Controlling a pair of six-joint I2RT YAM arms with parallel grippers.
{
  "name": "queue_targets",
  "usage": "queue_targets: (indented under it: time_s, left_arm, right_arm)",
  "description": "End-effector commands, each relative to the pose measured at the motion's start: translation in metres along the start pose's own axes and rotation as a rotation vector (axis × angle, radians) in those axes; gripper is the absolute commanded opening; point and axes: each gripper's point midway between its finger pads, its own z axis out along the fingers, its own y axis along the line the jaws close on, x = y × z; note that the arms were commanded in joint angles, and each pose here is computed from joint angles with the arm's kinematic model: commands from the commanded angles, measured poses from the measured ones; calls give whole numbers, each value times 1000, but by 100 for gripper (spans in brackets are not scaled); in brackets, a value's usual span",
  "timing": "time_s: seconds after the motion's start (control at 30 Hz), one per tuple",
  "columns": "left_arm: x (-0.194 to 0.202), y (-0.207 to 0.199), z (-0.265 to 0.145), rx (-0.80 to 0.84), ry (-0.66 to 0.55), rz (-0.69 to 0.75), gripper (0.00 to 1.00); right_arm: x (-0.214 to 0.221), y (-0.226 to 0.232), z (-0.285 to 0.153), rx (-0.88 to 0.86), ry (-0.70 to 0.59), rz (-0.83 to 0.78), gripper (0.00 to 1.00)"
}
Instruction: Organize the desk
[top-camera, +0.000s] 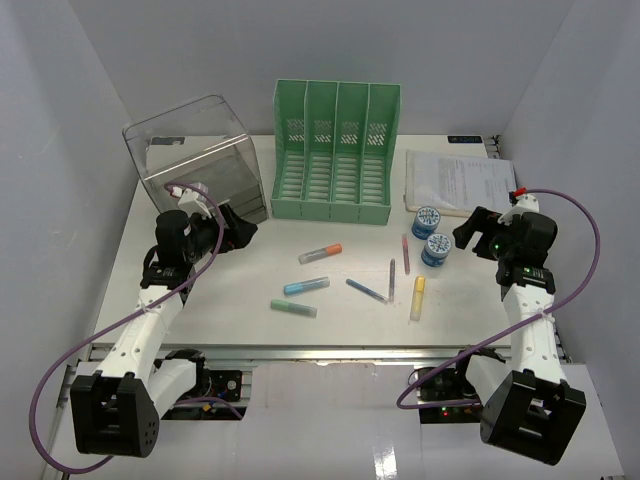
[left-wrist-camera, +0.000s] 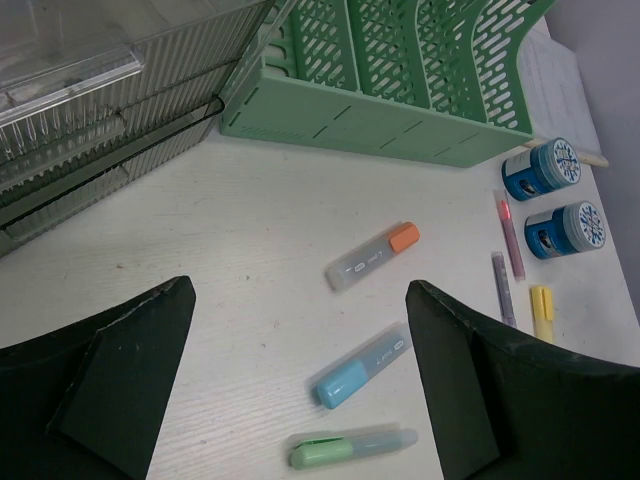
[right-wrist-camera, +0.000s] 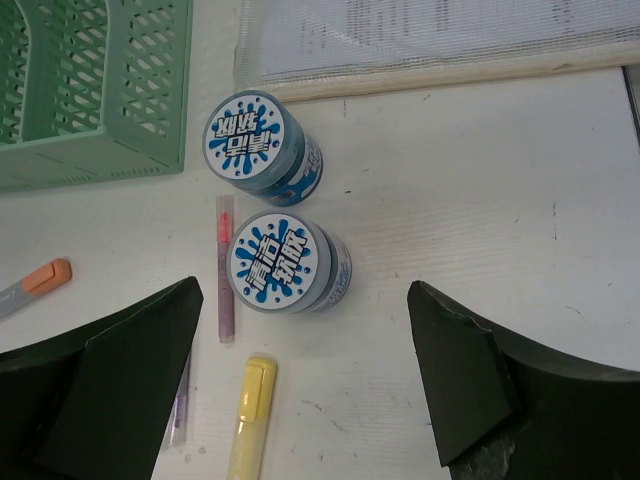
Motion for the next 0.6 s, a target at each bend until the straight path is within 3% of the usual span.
queue_targets:
  time_s: [0.0, 0.13, 0.37, 0.57]
  left_arm:
    - [-23, -12, -4, 32, -66, 30, 98]
    - [-20, -8, 0, 12, -58, -24, 98]
    - [-10, -11, -2, -5, -42, -260, 98]
    - [-34, -23, -13, -21, -87, -417, 97]
  right_arm:
    - [-27, 10, -4, -48, -79, -49, 90]
    - [-19, 30, -11, -182, -93, -183, 90]
    - [10, 82, -38, -550, -178, -506, 90]
    - [24, 104, -53, -740, -126, -534, 90]
